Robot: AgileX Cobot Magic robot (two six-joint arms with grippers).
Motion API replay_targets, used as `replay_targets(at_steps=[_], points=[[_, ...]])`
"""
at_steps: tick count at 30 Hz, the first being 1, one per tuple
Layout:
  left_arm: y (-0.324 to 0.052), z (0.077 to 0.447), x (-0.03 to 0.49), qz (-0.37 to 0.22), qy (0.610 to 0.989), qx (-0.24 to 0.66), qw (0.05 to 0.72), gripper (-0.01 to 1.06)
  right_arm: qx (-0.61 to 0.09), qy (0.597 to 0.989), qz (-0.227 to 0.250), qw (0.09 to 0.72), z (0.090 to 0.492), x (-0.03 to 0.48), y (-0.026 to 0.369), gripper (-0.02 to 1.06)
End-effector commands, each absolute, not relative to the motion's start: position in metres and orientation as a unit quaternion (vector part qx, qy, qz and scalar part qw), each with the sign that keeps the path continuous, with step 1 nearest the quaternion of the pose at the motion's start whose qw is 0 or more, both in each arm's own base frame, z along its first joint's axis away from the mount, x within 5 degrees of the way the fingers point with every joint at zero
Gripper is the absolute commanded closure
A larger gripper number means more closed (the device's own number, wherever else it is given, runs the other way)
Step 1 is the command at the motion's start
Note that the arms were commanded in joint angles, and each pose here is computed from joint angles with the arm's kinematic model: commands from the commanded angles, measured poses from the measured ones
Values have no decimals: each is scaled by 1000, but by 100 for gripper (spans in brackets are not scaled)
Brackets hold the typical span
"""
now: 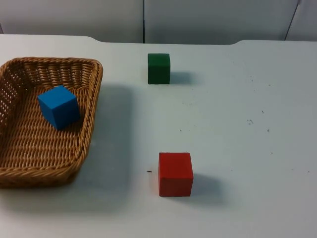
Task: Pick up the basket with the left hand and place the blue cube into the basket with the right hand.
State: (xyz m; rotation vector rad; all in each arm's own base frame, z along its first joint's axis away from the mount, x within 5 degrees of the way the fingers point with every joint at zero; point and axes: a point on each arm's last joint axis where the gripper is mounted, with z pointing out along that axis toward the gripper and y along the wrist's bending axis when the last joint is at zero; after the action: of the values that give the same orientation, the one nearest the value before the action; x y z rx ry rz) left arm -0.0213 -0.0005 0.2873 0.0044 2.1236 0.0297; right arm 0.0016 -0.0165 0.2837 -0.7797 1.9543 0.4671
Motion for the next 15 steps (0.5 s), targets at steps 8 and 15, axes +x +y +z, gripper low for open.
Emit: replay_targets(at_steps=[8, 15], points=[[0, 282, -20, 13, 878, 3, 479, 29, -338, 791, 185, 476, 283, 1, -17, 22], [0, 282, -20, 14, 877, 4, 479, 29, -333, 782, 181, 494, 286, 3, -17, 22]])
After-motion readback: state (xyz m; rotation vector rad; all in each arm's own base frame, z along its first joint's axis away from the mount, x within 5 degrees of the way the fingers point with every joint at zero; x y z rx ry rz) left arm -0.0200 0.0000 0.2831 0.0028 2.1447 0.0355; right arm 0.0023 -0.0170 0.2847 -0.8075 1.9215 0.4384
